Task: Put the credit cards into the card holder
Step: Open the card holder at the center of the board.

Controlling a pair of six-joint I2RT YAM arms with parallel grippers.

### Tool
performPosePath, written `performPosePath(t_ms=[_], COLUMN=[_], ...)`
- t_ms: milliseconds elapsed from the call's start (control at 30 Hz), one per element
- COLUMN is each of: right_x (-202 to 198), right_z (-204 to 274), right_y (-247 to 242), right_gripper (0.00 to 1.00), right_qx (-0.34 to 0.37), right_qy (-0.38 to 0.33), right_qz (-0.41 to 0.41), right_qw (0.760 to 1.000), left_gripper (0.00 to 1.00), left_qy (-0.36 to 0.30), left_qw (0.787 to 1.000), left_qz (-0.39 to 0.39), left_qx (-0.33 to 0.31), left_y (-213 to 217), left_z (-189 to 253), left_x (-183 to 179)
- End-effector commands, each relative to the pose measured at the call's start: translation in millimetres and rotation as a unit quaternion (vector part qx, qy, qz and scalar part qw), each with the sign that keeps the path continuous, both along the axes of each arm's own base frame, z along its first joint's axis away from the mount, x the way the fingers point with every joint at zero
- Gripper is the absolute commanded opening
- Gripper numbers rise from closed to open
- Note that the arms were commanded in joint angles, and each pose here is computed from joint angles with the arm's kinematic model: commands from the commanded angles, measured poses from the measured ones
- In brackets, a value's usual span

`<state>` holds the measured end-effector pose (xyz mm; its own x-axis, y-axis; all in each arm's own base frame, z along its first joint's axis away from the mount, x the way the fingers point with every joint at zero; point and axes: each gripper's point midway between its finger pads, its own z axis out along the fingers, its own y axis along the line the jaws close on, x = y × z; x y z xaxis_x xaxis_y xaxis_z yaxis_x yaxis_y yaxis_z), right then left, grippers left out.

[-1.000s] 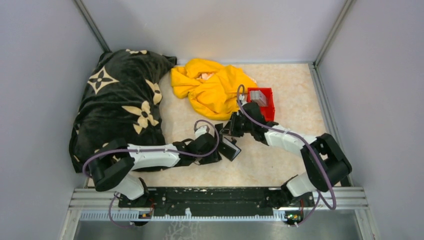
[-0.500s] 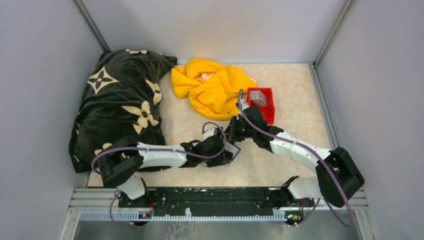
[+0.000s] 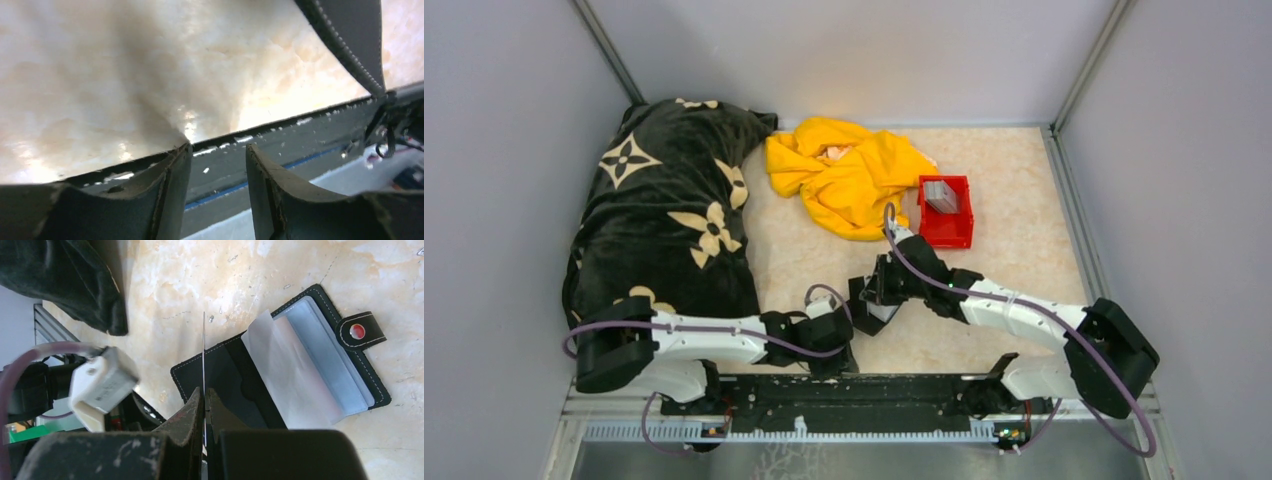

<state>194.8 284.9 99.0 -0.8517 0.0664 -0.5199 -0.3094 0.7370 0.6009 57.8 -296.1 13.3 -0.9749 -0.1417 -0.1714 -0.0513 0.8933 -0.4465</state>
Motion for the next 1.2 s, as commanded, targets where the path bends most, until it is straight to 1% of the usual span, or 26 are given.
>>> performPosePath(t_ms=[0,67,100,433,500,600,733,867,967,1100,1167], right_x=[1.9,-0.6,-1.8,-20.5,-20.8,-20.4,-17.5,-16.9,-17.0,-16.1,-15.0], right_z=[9.9,3.8,1.1,-36.7,-41.2,-47.7,-52.1,-53.0,-52.2,-51.1,-50.0], right_y=[3.4,2.3,2.3,3.5,2.4,-0.7,-5.2,-5.4,-4.1,-3.2,-2.2], right_gripper=[0.00,0.00,0.00,0.00,0.00,0.00,0.00,0.00,0.00,0.00,0.00], right_qx=[-0.001,-0.008,-0.011,-0.056,-0.063,-0.078,-0.088,-0.091,-0.090,-0.090,-0.091], right_qy=[-0.030,-0.027,-0.027,-0.016,-0.018,-0.021,-0.027,-0.029,-0.029,-0.030,-0.031], right_qz=[-0.008,-0.009,-0.009,0.000,-0.004,-0.008,-0.017,-0.015,-0.014,-0.014,-0.015], right_qw=[1.000,1.000,1.000,0.998,0.998,0.997,0.996,0.995,0.995,0.995,0.995], left_gripper=[0.54,0.54,0.54,0.54,0.54,0.54,0.54,0.54,0.54,0.54,0.53], left_qy=[0.036,0.027,0.024,-0.050,-0.068,-0.096,-0.146,-0.190,-0.214,-0.238,-0.240], left_qw=[0.969,0.972,0.969,0.978,0.979,0.983,0.979,0.970,0.964,0.957,0.955], left_qz=[0.018,0.024,0.027,0.063,0.072,0.085,0.105,0.127,0.136,0.141,0.143], left_qx=[0.244,0.234,0.245,0.194,0.176,0.133,0.094,0.085,0.083,0.085,0.099], left_y=[130.8,127.1,133.0,101.3,91.2,71.9,53.7,43.5,35.6,26.3,27.7], left_z=[-40.3,-30.6,-25.5,27.7,36.5,51.1,67.0,69.1,62.3,50.2,42.9], left_x=[-32.8,-31.3,-31.0,1.3,9.4,22.0,42.9,62.2,72.7,84.0,88.0])
